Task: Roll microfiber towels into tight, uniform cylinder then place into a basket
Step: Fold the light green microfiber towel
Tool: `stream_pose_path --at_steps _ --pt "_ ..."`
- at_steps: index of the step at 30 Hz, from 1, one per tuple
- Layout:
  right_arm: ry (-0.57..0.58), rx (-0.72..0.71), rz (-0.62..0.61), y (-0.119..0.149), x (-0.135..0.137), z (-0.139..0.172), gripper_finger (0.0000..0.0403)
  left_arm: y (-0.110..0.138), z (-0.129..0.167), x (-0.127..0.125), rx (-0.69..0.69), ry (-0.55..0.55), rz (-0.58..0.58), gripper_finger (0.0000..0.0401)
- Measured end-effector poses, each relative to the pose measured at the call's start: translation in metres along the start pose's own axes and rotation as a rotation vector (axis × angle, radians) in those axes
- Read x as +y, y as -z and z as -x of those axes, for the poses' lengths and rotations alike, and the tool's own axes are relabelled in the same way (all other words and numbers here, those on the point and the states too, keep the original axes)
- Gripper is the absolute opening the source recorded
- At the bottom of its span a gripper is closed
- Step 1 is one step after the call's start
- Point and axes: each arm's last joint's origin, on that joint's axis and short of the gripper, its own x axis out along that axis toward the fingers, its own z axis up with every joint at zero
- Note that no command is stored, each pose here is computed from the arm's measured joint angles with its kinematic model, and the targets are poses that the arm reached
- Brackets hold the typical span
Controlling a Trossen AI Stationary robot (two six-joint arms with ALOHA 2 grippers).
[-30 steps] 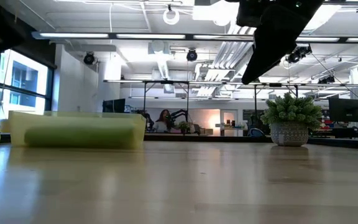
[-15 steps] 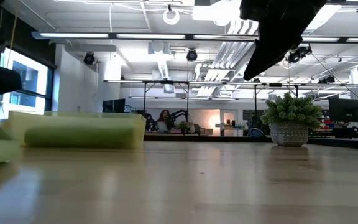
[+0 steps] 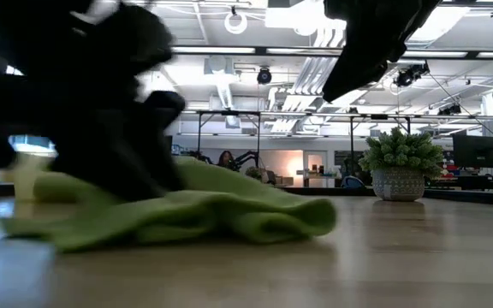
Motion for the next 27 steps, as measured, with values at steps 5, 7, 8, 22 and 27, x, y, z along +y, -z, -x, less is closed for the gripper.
stream_pose_path --at_steps 5,7,8,22,27 --pt "-0.01 -0.015 -0.029 -0.001 0.002 0.0 0.0141 -0.037 -0.007 0.039 -0.095 -0.084 0.145 0.0147" --pt "-0.016 -0.031 -0.058 -0.002 0.003 0.001 0.0141 -0.051 0.003 0.049 -0.116 -0.076 0.215 0.0147" --pt "-0.018 -0.044 -0.075 -0.003 0.004 0.001 0.0141 -0.06 0.009 0.053 -0.134 -0.057 0.249 0.0147" --pt "-0.093 -0.288 -0.024 -0.01 0.045 -0.065 0.0141 -0.052 0.056 0.04 0.188 0.13 0.407 0.0147" --pt "-0.155 -0.233 -0.004 0.005 0.054 -0.095 0.0141 -0.044 0.057 0.039 0.273 0.109 0.445 0.0147"
